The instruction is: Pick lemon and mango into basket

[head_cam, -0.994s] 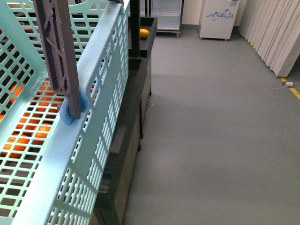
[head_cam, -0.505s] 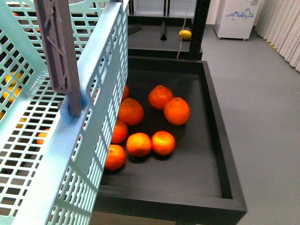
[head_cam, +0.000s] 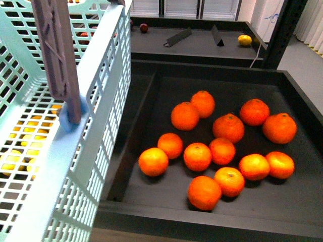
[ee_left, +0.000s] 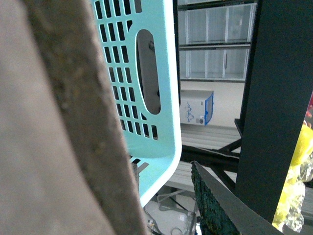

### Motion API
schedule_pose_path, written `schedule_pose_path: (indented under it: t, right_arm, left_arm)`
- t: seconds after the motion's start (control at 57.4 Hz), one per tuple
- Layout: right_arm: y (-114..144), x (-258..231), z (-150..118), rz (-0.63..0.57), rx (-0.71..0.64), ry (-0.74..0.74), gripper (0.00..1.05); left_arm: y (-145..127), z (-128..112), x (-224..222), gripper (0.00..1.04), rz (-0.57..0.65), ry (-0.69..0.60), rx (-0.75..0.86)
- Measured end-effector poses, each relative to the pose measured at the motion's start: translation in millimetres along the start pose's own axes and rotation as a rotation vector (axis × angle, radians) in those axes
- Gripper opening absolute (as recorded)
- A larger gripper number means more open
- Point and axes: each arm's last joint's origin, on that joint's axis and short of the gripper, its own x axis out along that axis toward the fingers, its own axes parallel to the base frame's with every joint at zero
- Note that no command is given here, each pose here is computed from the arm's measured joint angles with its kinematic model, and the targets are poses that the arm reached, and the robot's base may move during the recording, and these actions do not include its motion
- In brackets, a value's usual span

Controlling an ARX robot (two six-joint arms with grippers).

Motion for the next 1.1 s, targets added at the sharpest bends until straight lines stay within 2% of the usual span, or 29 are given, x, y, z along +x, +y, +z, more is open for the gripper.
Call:
schedule_pose_path:
  t: [1.098]
  right_arm:
    - [-0.1,0.1,-0.3,-0.004,0.000,0.003,0.96]
  left_arm:
    - [0.6,-1.3,1.2,0.30,0.004,0.016,-0.010]
